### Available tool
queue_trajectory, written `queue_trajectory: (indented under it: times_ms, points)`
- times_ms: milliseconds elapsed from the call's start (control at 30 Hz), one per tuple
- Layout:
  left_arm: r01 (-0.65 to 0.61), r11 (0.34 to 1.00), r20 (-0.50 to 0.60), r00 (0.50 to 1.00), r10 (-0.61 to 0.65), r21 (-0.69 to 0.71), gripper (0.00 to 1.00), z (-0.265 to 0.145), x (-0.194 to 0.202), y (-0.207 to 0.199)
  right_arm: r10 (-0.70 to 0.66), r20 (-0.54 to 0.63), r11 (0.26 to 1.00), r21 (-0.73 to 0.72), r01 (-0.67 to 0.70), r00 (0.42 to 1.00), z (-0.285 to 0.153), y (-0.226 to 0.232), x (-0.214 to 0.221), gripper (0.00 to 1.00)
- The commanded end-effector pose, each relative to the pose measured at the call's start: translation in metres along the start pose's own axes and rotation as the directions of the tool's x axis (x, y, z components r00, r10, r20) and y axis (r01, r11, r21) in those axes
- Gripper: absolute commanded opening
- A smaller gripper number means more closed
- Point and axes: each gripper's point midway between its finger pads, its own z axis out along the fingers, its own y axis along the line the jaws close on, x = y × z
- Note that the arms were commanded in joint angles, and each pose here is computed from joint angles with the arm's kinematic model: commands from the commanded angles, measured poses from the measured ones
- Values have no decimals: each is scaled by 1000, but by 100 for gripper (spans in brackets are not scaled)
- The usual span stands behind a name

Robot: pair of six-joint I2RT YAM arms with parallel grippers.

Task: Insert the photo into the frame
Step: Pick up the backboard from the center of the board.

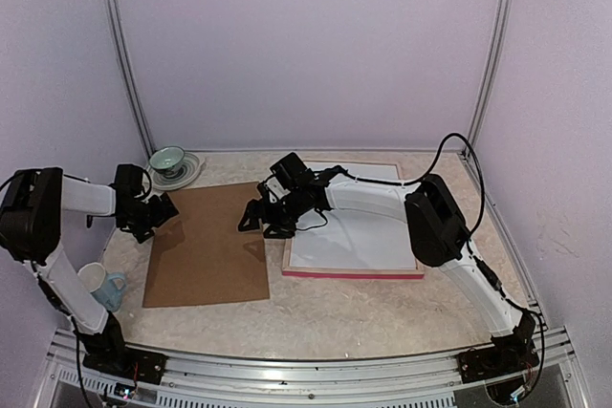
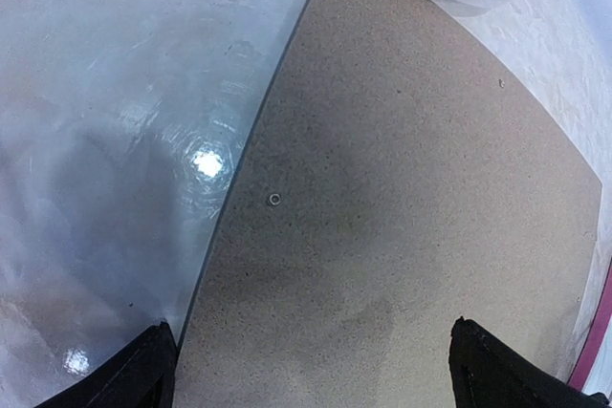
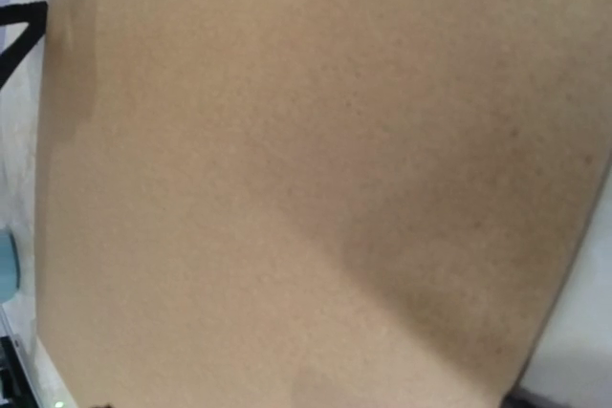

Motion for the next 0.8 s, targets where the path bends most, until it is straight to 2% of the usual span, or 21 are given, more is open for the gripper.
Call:
queue_trajectory:
  times_ms: [0, 233, 367, 467, 633, 767]
  points:
    - [26, 993, -109, 994, -14, 115, 97, 2, 29, -17, 32, -21, 999, -11, -33, 999, 5, -11, 6, 87]
    - [30, 975, -73, 997, -14, 219, 96, -14, 18, -39, 50, 32, 994, -97, -47, 998, -17, 3, -4, 87]
    - [28, 958, -47, 999, -15, 286, 96, -29, 8, -53, 56, 25, 994, -97, -53, 998, -18, -3, -5, 86]
    - [5, 942, 2, 1000, -6, 335, 95, -41, -3, -65, 74, 18, 986, -153, -70, 997, -19, 0, -3, 86]
    - [1, 936, -3, 1000, 0, 353, 94, -43, -2, -68, 41, 51, 956, -293, -25, 998, -38, 30, -9, 85]
    - [7, 929, -8, 1000, -4, 371, 94, -44, -2, -71, 8, 73, 938, -347, 18, 997, -52, 49, -15, 85]
